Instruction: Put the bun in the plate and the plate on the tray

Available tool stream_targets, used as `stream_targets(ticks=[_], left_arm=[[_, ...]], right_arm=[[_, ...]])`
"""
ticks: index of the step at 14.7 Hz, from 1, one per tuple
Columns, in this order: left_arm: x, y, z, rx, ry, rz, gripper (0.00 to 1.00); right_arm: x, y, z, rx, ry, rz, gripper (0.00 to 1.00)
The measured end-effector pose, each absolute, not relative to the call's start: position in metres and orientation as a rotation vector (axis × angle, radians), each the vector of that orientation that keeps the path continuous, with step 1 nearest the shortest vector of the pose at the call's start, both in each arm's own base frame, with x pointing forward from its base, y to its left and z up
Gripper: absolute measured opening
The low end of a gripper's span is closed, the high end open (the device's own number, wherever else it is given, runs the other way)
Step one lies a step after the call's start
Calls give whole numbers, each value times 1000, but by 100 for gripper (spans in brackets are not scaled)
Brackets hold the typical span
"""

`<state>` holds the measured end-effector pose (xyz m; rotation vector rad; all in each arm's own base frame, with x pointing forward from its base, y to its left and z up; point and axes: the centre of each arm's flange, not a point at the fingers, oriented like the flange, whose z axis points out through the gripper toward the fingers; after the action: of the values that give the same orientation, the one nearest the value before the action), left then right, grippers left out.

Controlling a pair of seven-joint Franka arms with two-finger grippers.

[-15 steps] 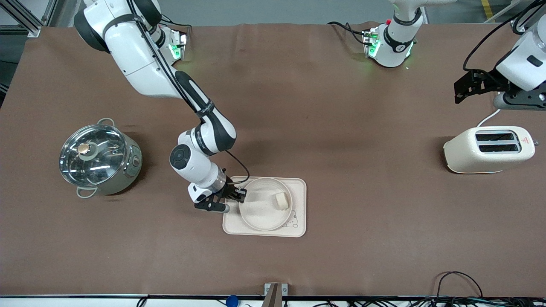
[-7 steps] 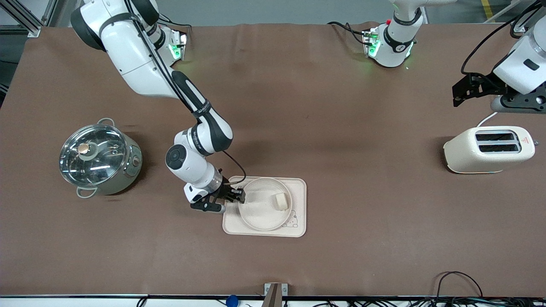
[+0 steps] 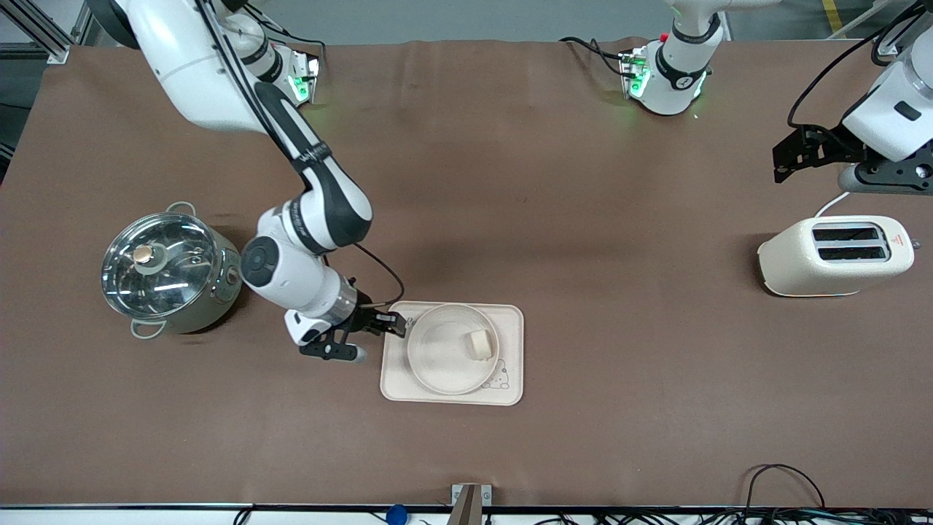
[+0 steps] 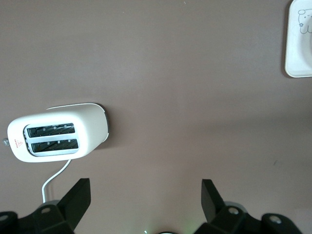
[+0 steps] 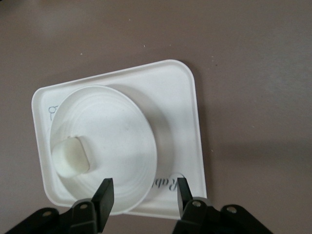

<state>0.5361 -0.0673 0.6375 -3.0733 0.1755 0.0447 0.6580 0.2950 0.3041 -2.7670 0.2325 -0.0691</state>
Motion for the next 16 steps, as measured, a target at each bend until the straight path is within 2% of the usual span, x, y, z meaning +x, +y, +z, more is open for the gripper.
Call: stream_targets(ticks=[1, 4, 5, 7, 11, 13, 16], left_arm=[[536, -67, 637, -3073, 175, 44, 100], [536, -67, 638, -3073, 176, 43, 100], [536, -67, 638, -3073, 176, 42, 100], [536, -68, 639, -3073, 176, 38, 100], [535, -68, 640, -3074, 177, 33, 100], [535, -68, 640, -3073, 177, 32, 100], [535, -68, 641, -3073, 178, 31, 100]], right_arm=[[657, 287, 320, -2774, 230, -30, 65], [649, 246, 377, -2798, 240, 109, 93], [646, 224, 401, -2805, 252, 142, 100], [637, 173, 454, -2830, 261, 166, 100], [601, 76, 561, -2884, 229, 83, 100], [581, 21, 591, -2923, 243, 64, 100], [568, -41, 604, -3067, 181, 51, 100]])
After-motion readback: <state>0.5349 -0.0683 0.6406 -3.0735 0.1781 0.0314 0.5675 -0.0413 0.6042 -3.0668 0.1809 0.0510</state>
